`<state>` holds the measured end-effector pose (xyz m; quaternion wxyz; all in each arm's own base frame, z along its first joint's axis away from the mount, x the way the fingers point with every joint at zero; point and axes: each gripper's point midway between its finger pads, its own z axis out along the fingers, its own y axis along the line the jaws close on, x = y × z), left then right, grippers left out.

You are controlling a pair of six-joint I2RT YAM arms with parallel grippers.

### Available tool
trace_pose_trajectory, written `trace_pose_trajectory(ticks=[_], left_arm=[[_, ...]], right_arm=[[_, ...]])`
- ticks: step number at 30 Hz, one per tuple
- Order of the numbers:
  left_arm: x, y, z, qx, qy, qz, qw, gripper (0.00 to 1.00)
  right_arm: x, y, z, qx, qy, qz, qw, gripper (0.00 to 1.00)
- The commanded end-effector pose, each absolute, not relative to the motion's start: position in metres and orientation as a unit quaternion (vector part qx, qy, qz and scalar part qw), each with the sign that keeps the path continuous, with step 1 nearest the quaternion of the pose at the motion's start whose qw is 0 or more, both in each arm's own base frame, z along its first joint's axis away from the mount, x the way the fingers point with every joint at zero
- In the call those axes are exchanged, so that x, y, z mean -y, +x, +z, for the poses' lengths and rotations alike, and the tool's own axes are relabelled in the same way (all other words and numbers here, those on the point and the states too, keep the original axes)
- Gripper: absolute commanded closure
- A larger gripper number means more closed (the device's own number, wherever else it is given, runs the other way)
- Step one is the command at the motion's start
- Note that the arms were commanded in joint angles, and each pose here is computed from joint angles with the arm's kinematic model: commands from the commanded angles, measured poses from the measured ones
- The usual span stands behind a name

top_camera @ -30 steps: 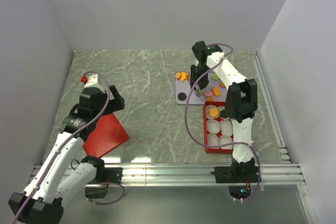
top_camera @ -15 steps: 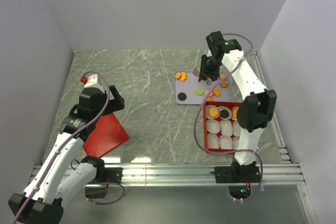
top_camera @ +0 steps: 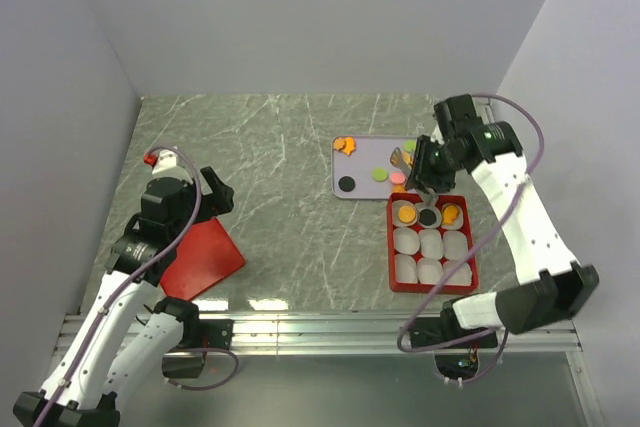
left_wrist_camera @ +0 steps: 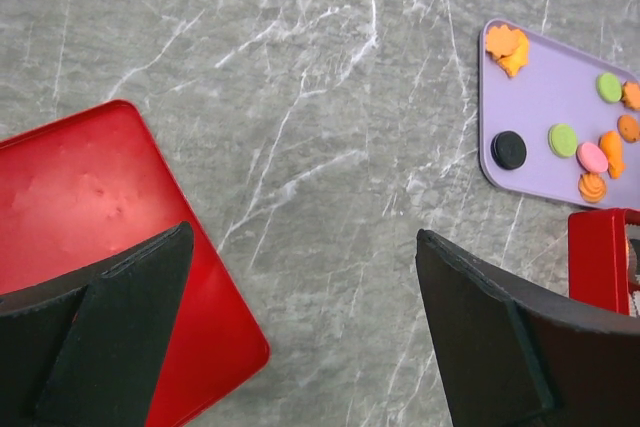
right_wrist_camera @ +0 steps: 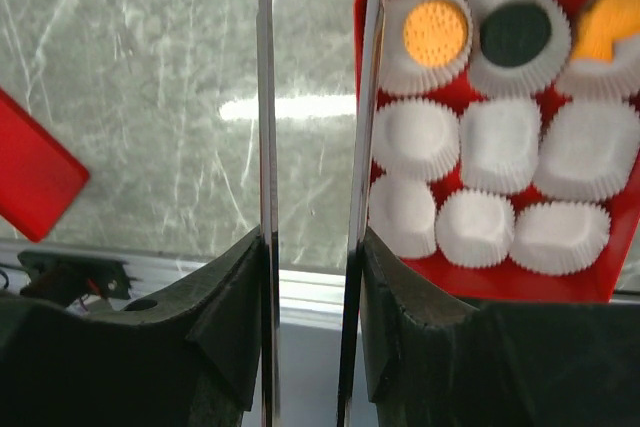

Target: Pack the cookies

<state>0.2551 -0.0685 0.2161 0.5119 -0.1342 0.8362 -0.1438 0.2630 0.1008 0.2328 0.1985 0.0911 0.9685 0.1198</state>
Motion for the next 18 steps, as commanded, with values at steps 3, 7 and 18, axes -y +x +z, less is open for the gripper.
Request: trace_pose_trajectory(ticks=[3, 7, 18], left_arm=[[0.06, 0.258, 0.235, -0.807, -0.132, -0.137, 0.56, 0.01], [0.06, 0.257, 0.237, -0.803, -0.124, -0.137, 0.567, 0.01], [0.069, 0.254, 0.241, -0.799, -0.101, -0.159, 0.571, 0.0]], right_arm=[[-0.095, 0.217, 0.231, -0.965, 0.109, 0.137, 0.193, 0.64], [-0.104, 0.189, 0.224, -0.956, 0.108, 0.186, 0.197, 0.65], [-0.087, 0.144, 0.197, -0.962, 0.125, 0.164, 0.181, 0.66]])
